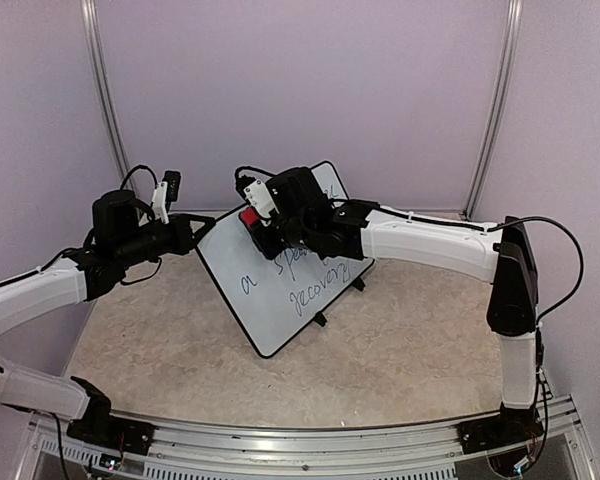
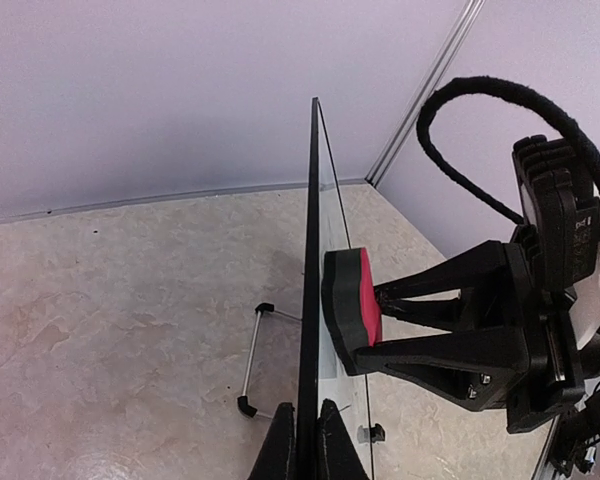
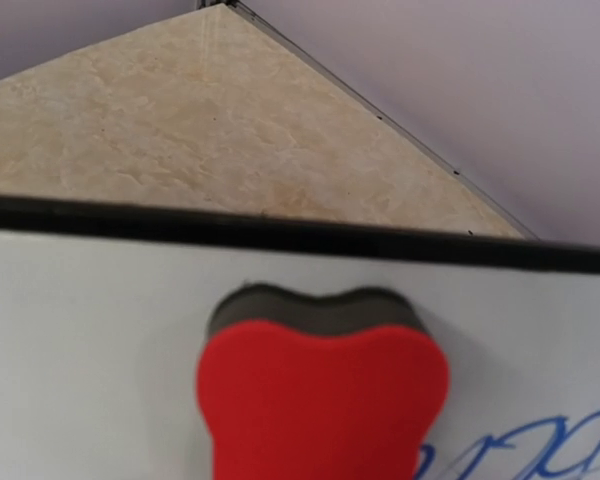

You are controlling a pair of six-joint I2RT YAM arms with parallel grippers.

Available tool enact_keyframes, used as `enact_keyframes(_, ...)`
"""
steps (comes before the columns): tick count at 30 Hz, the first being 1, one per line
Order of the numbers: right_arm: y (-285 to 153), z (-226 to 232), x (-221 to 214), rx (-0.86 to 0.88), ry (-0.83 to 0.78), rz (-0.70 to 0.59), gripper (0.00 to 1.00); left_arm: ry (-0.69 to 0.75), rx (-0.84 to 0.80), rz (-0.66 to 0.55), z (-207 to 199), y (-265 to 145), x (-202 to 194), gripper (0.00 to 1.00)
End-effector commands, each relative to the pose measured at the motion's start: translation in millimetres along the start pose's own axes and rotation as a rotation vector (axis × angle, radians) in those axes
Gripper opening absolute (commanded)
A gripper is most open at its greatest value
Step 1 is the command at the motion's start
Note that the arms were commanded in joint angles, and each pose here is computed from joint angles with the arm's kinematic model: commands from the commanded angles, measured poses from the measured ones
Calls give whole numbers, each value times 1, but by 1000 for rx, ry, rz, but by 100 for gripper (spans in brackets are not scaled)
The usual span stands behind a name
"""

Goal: Erase the whiteboard

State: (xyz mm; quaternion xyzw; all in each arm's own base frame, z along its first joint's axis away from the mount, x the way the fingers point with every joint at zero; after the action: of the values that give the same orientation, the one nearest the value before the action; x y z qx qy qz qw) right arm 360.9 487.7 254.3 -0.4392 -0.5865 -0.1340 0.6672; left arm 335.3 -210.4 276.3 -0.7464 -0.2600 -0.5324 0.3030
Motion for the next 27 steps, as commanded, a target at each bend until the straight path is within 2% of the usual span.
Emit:
enact_keyframes(1, 17, -10, -39, -36, -27, 95, 27, 77, -102, -112, -26, -7, 34, 0)
enact_keyframes(6, 9, -11, -76, -22, -32, 160, 26, 76, -111, -116, -27, -8, 35, 0)
enact_keyframes(12, 0, -12, -90, -14, -5, 180, 26, 73, -112, -116, -27, -8, 35, 0)
enact_keyframes(27, 20, -4, -20, 61, -4, 94, 27, 88, -106, -120, -28, -9, 36, 0)
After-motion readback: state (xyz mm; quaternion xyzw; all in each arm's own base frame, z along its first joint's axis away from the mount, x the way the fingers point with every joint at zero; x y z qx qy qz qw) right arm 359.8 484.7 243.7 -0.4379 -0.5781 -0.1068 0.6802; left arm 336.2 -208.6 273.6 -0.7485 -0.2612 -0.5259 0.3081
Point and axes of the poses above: each gripper's point midway between its finger pads, its own y axis out along the fingers, its own z axis along the line the jaws close on, x = y × z, the point moved 1 cm from there along -y, back along the fingers, and after that the axes turned 8 degrees about y, right-handed, at the moved point
